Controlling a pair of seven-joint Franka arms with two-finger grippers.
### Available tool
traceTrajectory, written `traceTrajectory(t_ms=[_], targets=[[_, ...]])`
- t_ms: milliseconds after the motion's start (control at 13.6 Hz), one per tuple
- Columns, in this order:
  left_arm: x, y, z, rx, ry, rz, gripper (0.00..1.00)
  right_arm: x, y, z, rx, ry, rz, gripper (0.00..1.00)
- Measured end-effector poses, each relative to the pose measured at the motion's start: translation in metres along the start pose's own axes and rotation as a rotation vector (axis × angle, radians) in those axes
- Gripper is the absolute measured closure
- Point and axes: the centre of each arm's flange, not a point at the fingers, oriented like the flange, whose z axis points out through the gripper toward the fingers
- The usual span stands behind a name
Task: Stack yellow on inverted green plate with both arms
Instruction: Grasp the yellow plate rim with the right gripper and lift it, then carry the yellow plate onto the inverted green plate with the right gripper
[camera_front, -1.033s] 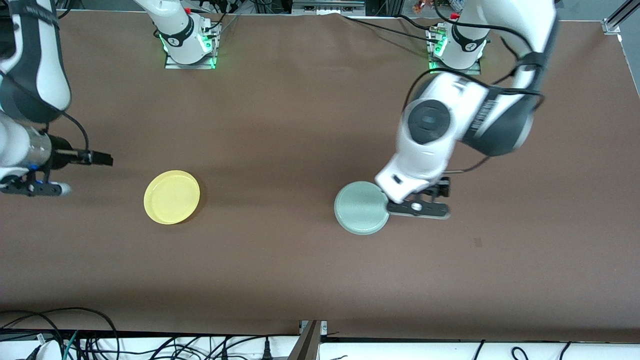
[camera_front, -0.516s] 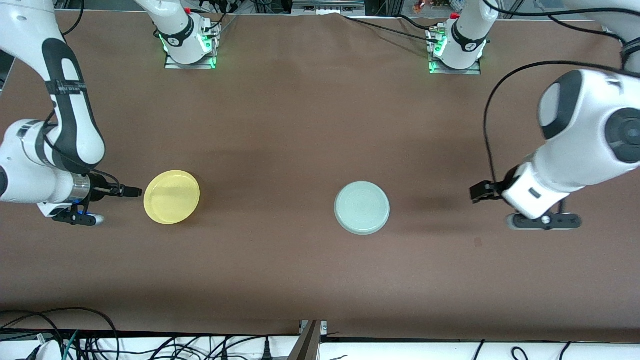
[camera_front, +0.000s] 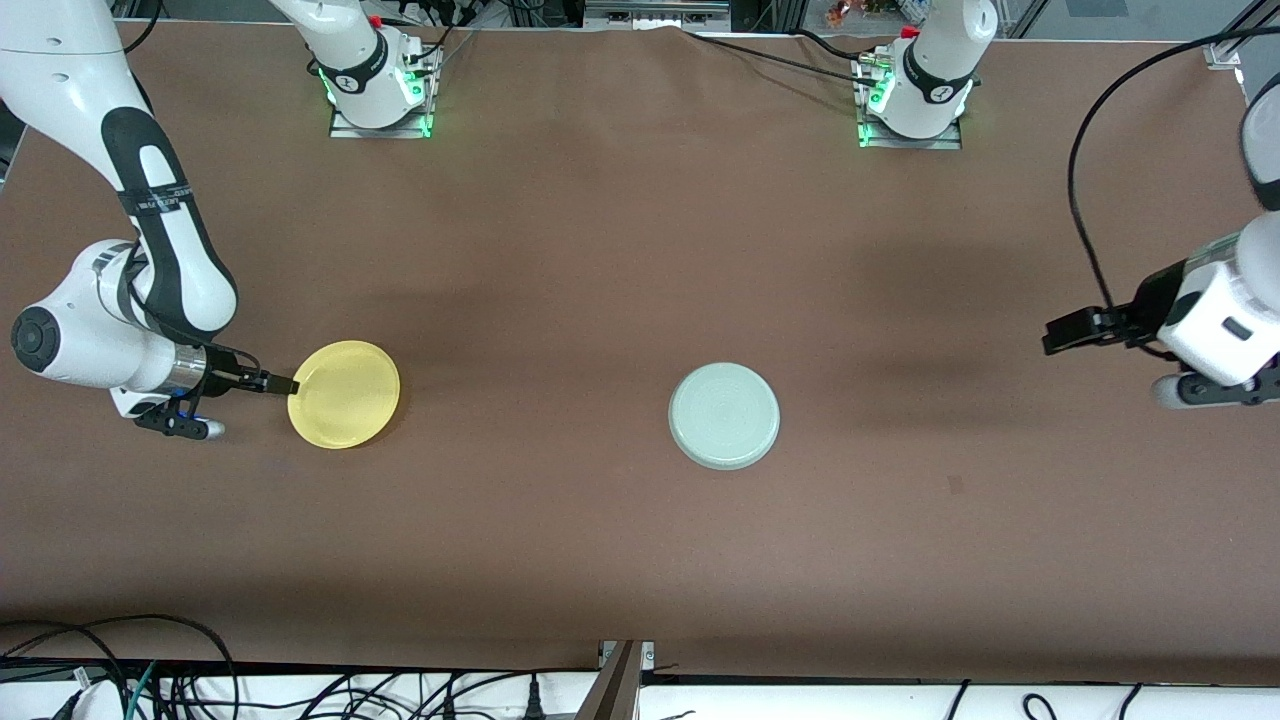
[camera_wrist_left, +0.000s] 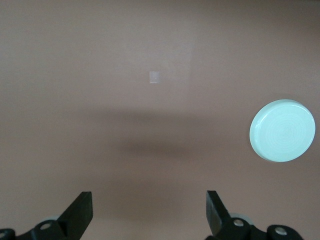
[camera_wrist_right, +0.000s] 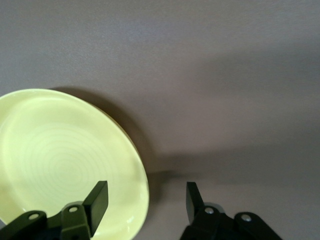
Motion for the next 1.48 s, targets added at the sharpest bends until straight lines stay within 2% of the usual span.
traceTrajectory(t_ms=[74, 295, 443, 516, 664, 885, 1107, 1254, 1402, 1475], targets=[[-0.003, -0.007, -0.003, 0.001, -0.002, 0.0, 0.0, 0.002, -0.004, 0.008, 0.008, 0.011, 0.0, 0.33], [-0.008, -0.024, 0.006, 0.005, -0.029, 0.034, 0.0, 0.003, -0.014, 0.026, 0.015, 0.016, -0.013, 0.73], [-0.008, -0.029, 0.013, 0.006, -0.042, 0.031, 0.0, 0.004, -0.015, 0.023, 0.018, 0.019, -0.027, 0.94], [-0.008, -0.029, 0.014, 0.006, -0.043, 0.032, 0.0, 0.004, -0.017, 0.02, 0.023, 0.021, -0.041, 0.97], [-0.007, -0.028, 0.015, 0.006, -0.046, 0.037, 0.0, 0.002, -0.023, 0.014, 0.049, 0.008, -0.035, 0.97], [-0.006, -0.028, 0.017, 0.006, -0.05, 0.04, 0.0, -0.002, -0.078, -0.017, 0.158, -0.016, -0.042, 0.97], [-0.006, -0.029, 0.017, 0.006, -0.048, 0.04, 0.0, -0.009, -0.175, -0.063, 0.236, 0.008, 0.001, 0.97], [-0.006, -0.03, 0.017, 0.006, -0.047, 0.039, 0.0, -0.022, -0.243, -0.081, 0.265, 0.007, 0.055, 0.97], [-0.006, -0.03, 0.017, 0.006, -0.046, 0.039, 0.0, -0.047, -0.322, -0.073, 0.273, -0.013, 0.12, 0.97], [-0.006, -0.03, 0.017, 0.005, -0.046, 0.039, 0.0, -0.061, -0.367, -0.062, 0.289, -0.003, 0.154, 0.97]])
